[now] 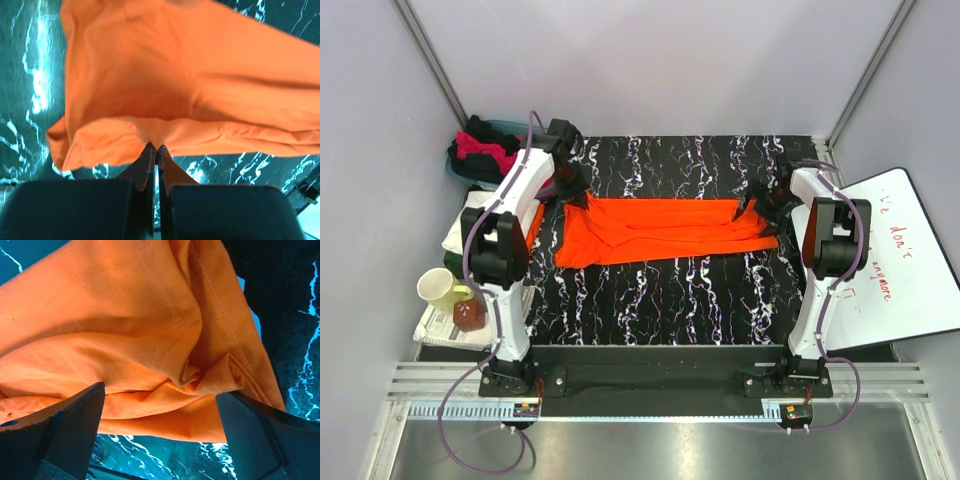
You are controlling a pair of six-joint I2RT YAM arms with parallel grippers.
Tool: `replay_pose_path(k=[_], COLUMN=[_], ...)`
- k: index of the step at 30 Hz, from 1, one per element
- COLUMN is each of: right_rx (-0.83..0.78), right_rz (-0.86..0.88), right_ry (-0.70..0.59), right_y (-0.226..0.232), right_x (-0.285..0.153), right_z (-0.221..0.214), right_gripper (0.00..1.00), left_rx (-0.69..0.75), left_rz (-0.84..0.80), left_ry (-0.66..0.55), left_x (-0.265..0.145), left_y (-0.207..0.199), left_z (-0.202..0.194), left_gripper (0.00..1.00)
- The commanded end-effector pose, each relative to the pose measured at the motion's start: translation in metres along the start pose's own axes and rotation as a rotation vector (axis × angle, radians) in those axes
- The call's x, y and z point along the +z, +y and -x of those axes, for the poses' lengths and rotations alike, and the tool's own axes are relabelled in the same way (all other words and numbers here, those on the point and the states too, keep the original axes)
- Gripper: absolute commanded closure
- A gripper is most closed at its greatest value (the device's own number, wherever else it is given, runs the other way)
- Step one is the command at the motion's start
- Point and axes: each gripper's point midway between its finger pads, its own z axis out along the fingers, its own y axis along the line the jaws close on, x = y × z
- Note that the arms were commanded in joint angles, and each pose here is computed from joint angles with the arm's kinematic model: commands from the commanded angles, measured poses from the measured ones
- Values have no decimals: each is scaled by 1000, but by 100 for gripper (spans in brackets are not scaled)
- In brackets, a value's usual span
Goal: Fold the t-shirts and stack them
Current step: Fold the other side of the tshirt into a rectangle
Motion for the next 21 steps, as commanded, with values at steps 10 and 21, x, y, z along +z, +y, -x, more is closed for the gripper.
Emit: replay_pose_path(k=[10, 21], right_rx=[-45, -99], right_rz=[-60, 26], right_ry=[-3, -147], right_y=[-13, 17], right_x=[-17, -77], right_z=[-9, 6], right_gripper=[0, 0], left_rx=[65, 176], left_rz=[-114, -131], left_ry=[-102, 23], left_x=[-18, -2], left_y=[-38, -31], left_z=[44, -52], left_gripper=[1, 29])
